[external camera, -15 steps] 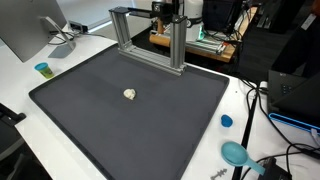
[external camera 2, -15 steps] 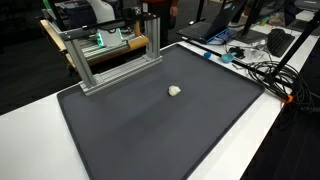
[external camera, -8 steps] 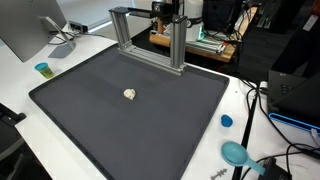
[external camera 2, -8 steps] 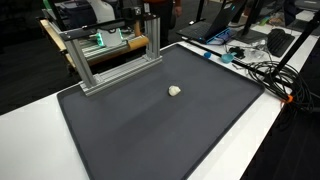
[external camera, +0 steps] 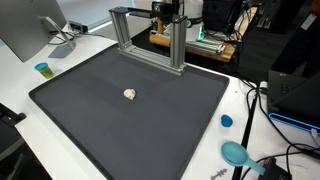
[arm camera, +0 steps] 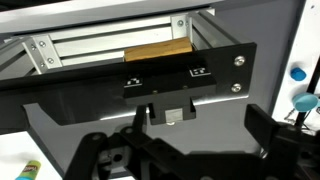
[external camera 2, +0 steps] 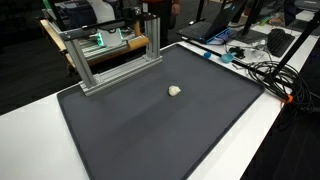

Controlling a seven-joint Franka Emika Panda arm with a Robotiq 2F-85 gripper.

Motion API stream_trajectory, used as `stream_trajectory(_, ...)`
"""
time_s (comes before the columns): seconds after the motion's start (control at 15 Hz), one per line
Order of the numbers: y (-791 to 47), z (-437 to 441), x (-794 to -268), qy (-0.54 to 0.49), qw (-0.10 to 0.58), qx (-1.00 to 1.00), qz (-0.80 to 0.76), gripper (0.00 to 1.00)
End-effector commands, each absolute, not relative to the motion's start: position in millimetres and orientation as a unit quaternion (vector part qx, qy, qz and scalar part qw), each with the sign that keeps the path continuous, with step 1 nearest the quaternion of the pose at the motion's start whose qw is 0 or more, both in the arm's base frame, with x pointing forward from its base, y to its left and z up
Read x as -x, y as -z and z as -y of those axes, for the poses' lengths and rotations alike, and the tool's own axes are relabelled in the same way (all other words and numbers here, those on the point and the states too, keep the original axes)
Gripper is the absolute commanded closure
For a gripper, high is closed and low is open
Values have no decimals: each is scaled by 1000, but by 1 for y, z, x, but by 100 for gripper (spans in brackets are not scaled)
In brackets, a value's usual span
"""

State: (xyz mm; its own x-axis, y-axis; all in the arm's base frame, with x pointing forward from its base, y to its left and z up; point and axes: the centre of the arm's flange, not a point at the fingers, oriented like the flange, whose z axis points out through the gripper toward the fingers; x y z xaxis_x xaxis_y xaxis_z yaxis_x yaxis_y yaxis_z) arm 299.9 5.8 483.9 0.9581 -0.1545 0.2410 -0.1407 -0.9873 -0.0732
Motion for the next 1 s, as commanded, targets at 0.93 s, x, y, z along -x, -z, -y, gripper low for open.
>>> stream_trajectory(0.93, -474, 6, -333, 115, 30, 993, -28, 0)
